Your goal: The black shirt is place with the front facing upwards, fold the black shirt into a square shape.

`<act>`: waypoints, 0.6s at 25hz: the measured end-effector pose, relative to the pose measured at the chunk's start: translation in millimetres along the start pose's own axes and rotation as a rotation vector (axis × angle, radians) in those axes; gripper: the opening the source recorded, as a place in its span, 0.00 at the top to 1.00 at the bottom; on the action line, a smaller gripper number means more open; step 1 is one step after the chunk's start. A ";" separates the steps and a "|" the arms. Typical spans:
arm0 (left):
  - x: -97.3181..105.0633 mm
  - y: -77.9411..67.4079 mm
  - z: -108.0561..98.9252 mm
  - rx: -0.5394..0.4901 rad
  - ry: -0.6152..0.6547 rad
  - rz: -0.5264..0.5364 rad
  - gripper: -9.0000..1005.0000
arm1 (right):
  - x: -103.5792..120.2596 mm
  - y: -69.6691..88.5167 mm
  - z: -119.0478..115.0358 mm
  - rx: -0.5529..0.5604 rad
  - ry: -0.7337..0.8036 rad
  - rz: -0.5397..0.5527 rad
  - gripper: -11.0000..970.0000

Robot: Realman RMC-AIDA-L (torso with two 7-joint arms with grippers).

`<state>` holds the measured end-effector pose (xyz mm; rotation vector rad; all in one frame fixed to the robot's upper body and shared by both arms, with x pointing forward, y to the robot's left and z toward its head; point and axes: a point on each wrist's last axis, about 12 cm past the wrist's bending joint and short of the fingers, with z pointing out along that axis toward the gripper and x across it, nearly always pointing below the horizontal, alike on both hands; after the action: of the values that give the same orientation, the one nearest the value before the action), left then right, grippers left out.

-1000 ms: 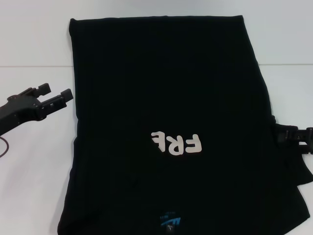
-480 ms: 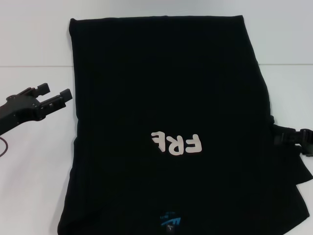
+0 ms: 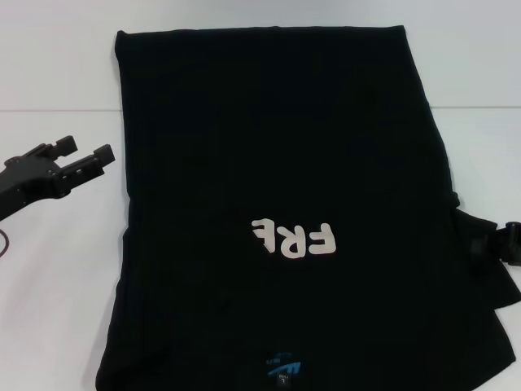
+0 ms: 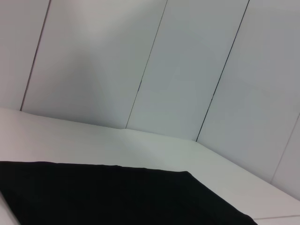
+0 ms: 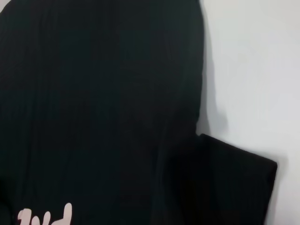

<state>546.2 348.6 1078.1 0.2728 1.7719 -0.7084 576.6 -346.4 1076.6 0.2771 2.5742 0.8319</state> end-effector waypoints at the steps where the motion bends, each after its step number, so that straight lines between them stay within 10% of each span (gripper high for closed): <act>1: -0.1 0.2 -0.1 0.000 0.000 0.000 0.14 | 0.1 -0.5 -0.4 0.001 -0.001 0.001 0.70; 15: -2.1 1.6 -1.0 -0.004 -0.010 0.000 0.14 | 7.2 -8.5 -10.4 -0.037 -0.006 0.046 0.92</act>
<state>546.9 350.7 1079.7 0.2657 1.7641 -0.7051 565.1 -356.3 1076.8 0.3279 2.5527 0.8931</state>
